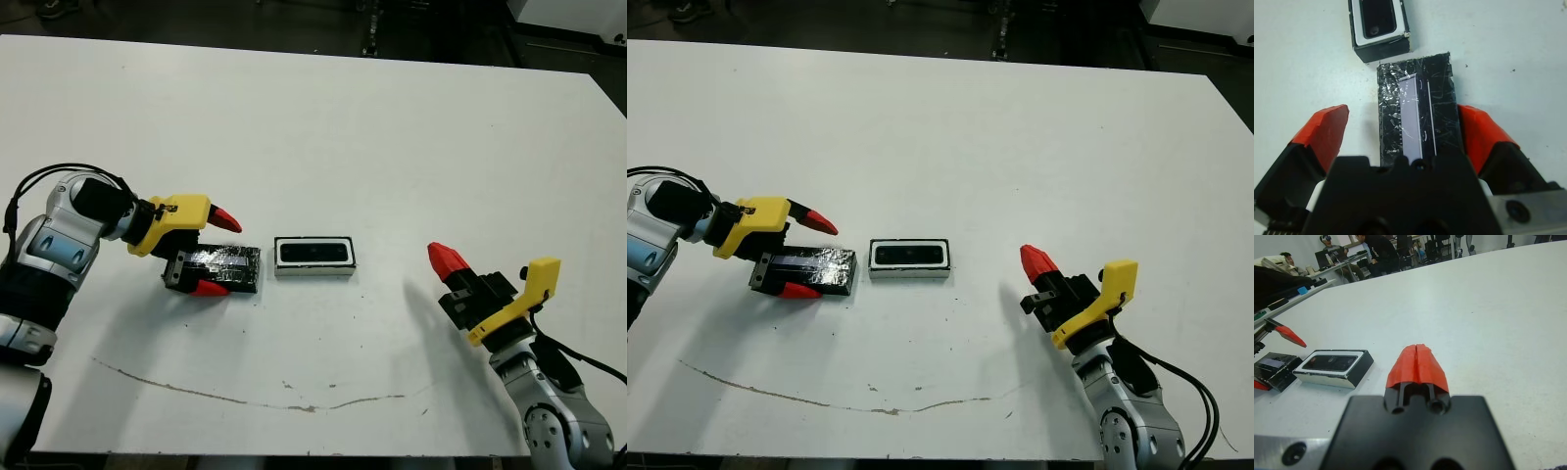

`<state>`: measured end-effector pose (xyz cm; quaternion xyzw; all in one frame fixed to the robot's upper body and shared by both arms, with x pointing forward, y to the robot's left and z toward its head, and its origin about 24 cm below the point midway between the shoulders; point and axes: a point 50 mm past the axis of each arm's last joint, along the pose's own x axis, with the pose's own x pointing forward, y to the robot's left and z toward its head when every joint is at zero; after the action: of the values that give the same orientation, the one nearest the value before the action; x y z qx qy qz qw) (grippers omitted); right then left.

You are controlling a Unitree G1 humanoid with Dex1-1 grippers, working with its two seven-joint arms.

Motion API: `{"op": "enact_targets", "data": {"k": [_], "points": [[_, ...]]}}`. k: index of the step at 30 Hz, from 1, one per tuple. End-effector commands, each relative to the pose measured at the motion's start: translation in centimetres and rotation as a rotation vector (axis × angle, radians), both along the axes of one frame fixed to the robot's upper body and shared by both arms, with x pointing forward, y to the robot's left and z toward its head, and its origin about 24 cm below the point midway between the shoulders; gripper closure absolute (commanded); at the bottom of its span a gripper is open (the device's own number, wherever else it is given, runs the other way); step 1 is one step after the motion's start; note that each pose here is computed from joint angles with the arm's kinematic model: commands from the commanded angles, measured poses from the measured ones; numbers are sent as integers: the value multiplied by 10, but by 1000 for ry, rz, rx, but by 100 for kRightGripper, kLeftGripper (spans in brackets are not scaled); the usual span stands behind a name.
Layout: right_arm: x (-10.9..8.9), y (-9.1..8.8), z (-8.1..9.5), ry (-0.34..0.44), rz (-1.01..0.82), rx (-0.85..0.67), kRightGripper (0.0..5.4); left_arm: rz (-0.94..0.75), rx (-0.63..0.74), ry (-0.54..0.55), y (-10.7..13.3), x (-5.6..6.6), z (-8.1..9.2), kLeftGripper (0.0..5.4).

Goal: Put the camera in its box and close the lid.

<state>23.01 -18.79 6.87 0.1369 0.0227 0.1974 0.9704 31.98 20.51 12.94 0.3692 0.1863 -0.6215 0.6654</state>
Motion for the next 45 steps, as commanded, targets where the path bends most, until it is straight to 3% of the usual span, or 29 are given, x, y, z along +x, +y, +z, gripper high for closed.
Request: {"op": "enact_targets", "data": {"k": [1,7,20,31,37,42,45], "points": [[-3,-4,-2,18,-6,-16,539,41,60,54,4,-3,-10,0],[-2,-4,-3,18,-8,-26,540,82,88,100,4,-4,-8,32],[-3,-4,-4,16,-11,-19,540,-6,186,128,3,-5,-12,215],[-3,-3,-5,20,-9,-9,540,11,174,82,3,-2,-13,223],[-4,-3,-6,29,-15,-9,540,129,55,21,5,-1,-9,223],[-5,-2,-7,29,-11,-12,540,271,-124,-96,5,2,7,223],[-5,-1,-7,24,-9,-21,540,373,-240,-71,4,5,17,223]]}}
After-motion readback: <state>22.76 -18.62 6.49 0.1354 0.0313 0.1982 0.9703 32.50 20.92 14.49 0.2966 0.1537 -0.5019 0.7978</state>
